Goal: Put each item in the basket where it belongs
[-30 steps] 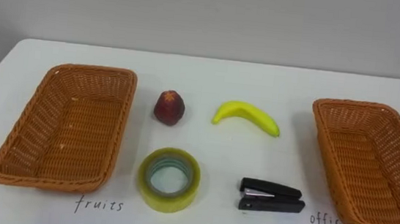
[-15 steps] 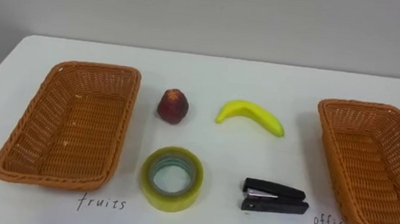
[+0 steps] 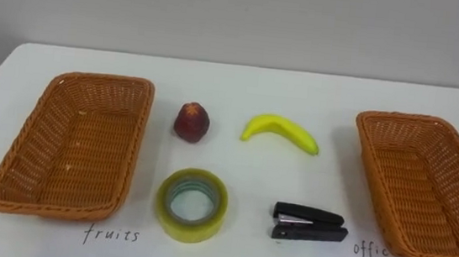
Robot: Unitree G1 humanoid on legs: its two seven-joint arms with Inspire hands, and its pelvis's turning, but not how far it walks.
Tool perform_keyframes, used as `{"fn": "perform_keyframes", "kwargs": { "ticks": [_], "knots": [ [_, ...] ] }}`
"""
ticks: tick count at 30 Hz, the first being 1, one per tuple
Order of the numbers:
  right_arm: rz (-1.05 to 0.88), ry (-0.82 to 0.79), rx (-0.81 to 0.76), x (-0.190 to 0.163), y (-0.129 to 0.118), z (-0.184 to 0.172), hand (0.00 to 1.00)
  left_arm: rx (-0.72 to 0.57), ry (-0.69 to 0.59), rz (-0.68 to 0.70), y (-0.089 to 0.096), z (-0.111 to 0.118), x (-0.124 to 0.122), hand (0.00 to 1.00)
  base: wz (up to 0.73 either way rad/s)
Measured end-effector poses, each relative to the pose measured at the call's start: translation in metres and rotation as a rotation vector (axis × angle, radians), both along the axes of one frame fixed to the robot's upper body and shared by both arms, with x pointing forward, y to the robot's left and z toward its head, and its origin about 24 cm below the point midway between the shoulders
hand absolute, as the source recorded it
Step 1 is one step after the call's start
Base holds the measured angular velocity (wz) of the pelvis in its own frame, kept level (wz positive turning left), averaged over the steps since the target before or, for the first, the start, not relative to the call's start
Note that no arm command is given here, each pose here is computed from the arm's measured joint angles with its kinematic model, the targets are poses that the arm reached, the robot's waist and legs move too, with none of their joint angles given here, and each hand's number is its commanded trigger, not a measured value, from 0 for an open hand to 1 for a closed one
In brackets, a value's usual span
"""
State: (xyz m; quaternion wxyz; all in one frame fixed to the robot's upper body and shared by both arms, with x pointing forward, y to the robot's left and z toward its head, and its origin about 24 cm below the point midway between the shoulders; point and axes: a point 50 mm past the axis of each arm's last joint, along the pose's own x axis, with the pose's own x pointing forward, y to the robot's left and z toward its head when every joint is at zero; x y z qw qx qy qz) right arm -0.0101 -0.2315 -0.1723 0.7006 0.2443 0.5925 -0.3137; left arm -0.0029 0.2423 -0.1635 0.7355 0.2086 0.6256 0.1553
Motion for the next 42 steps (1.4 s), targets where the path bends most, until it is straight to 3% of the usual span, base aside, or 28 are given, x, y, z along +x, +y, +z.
{"fn": "perform_keyframes", "kwargs": {
  "ticks": [10,17,25,32,42],
  "knots": [
    [-0.367,-0.068,-0.112,0.004,-0.026,0.007,0.0,0.07,-0.06,0.048,0.025,0.009,0.004,0.0,-0.06],
    [-0.539,-0.151,-0.262,0.026,-0.055,0.023,0.0,0.106,-0.065,0.075,0.029,0.011,-0.001,0.0,-0.03],
    [-0.648,-0.298,-0.524,0.072,-0.098,0.07,0.0,0.131,-0.091,0.062,0.035,0.014,0.002,0.0,-0.11],
    [-0.775,-0.377,-0.76,0.093,-0.131,0.121,0.0,0.158,-0.145,0.05,0.04,0.021,0.006,0.0,0.01],
    [-0.859,-0.468,-1.034,0.113,-0.139,0.178,0.0,0.099,-0.148,0.002,0.032,0.017,0.017,0.0,-0.01]
  ]
}}
